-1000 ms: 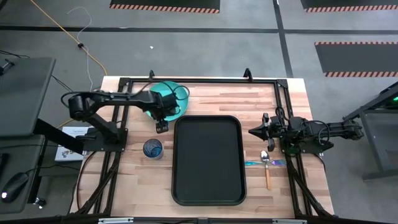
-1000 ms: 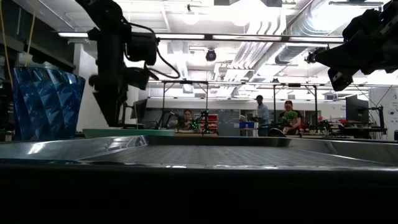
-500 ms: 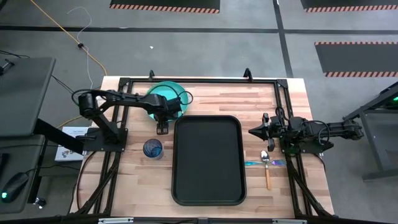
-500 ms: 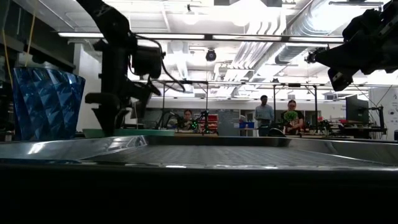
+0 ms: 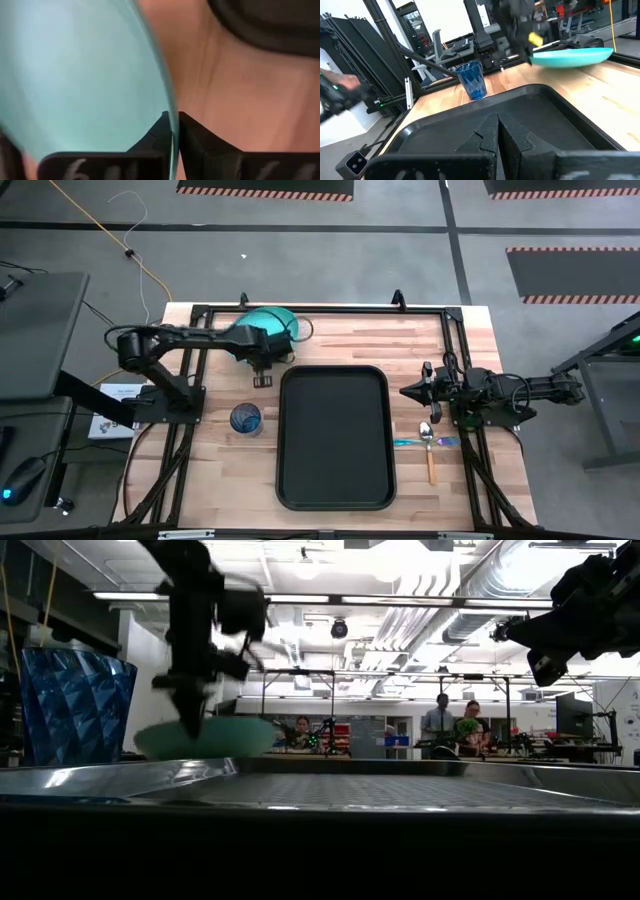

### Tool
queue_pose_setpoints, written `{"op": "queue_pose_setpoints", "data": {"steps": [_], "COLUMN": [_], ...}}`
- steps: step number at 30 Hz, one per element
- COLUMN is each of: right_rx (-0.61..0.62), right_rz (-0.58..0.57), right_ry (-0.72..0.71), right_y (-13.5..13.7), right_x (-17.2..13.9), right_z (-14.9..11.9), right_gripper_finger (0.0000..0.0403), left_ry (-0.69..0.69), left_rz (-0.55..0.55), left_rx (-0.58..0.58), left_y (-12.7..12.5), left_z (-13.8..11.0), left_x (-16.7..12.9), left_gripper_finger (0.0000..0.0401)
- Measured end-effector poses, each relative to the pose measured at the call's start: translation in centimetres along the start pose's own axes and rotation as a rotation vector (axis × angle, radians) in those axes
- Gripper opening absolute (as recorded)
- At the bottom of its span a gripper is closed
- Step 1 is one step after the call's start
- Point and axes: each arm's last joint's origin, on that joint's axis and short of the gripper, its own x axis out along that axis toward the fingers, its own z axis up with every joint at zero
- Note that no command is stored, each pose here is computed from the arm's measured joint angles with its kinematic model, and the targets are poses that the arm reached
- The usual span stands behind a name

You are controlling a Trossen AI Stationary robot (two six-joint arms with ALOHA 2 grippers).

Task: Pick and place plate/cup/fork/spoon on tray
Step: Put the blue plate into the black tray

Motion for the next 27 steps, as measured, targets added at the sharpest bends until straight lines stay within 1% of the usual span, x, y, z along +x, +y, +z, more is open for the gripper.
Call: {"op": "queue_pose_setpoints", "data": {"steps": [3,6,10,13,16,18,20,24,27], "right_rx": [0.000,0.000,0.000,0.000,0.000,0.000,0.000,0.000,0.000], "right_rz": [0.000,0.000,0.000,0.000,0.001,0.003,0.004,0.003,0.004], "right_ry": [0.001,0.000,0.001,0.000,0.002,0.002,0.002,0.002,0.002], "right_y": [0.0,0.0,0.0,0.0,0.0,0.0,0.0,0.0,0.0], "right_x": [0.0,0.0,0.0,0.0,0.0,0.0,0.0,0.0,0.0], "right_z": [0.0,0.0,0.0,0.0,0.0,0.0,0.0,0.0,0.0], "right_gripper_finger": [0.0000,0.0000,0.0000,0.0000,0.0000,0.0000,0.0000,0.0000,0.0000], "left_ry": [-0.107,-0.228,-0.385,-0.449,-0.494,-0.506,-0.497,-0.451,-0.439], "left_rz": [0.023,0.040,0.033,0.010,-0.030,-0.055,-0.076,-0.099,-0.134], "left_rx": [-0.036,-0.015,0.065,0.152,0.234,0.279,0.332,0.459,0.540], "left_y": [1.3,1.2,-0.7,-3.4,-6.8,-9.3,-11.9,-17.0,-20.1], "left_z": [1.1,2.7,4.7,5.9,6.9,7.4,7.8,8.4,8.5], "left_x": [-4.1,-8.6,-14.0,-16.6,-18.1,-18.5,-18.3,-16.9,-16.0], "left_gripper_finger": [0.0005,0.0004,0.0003,0.0003,0.0002,0.0002,0.0002,0.0002,0.0002]}}
